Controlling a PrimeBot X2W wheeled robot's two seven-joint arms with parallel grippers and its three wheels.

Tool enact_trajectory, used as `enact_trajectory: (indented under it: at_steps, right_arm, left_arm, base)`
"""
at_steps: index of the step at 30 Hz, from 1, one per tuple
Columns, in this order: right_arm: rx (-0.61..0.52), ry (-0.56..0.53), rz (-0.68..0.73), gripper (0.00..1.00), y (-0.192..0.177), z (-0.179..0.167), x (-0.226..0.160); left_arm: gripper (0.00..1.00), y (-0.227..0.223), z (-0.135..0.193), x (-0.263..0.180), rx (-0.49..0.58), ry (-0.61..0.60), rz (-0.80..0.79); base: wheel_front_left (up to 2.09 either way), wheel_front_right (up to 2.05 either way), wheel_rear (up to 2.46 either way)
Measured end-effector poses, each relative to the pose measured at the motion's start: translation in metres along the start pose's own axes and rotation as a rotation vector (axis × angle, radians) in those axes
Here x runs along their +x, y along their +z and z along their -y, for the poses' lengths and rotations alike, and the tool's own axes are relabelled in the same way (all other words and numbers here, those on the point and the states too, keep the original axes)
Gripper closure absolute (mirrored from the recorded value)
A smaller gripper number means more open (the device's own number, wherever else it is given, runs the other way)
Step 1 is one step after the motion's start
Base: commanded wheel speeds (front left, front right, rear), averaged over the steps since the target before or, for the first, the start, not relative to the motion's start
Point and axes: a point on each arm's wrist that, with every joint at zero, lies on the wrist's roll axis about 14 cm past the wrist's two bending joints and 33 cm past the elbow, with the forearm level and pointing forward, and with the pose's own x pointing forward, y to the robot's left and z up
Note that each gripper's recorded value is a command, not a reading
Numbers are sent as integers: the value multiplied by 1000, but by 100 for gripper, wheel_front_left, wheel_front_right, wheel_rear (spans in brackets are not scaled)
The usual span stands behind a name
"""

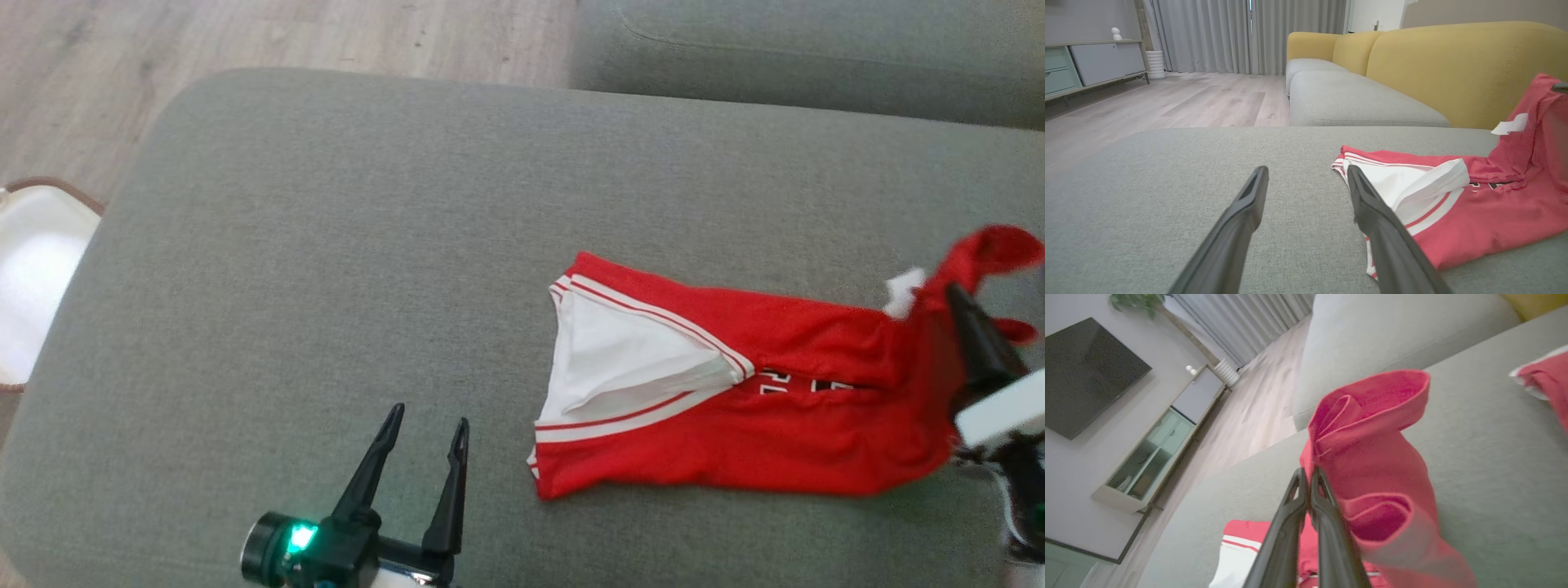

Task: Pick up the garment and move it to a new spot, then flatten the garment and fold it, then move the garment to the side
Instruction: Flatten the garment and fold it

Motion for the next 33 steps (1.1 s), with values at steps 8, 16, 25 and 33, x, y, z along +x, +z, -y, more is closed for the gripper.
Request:
enact_trajectory:
  at_steps: [8,16,25,33]
  right_arm:
    - [115,252,-159,100,-57,-75,10]
    - [173,424,-329,100,-124,-141,10]
    - [174,501,-382,97,-147,-177,21]
    - [172,483,-414,0,-163,-176,25]
  left_arm:
    - [0,2,-7,-11,13,21,14]
    - [0,1,-16,-23,16,61,15]
    - [0,-4,-24,-29,16,91,0]
    - [0,-3,-28,-30,13,109,6]
  base:
    - [0,0,0]
    - [0,0,0]
    - [0,0,0]
    - [0,0,0]
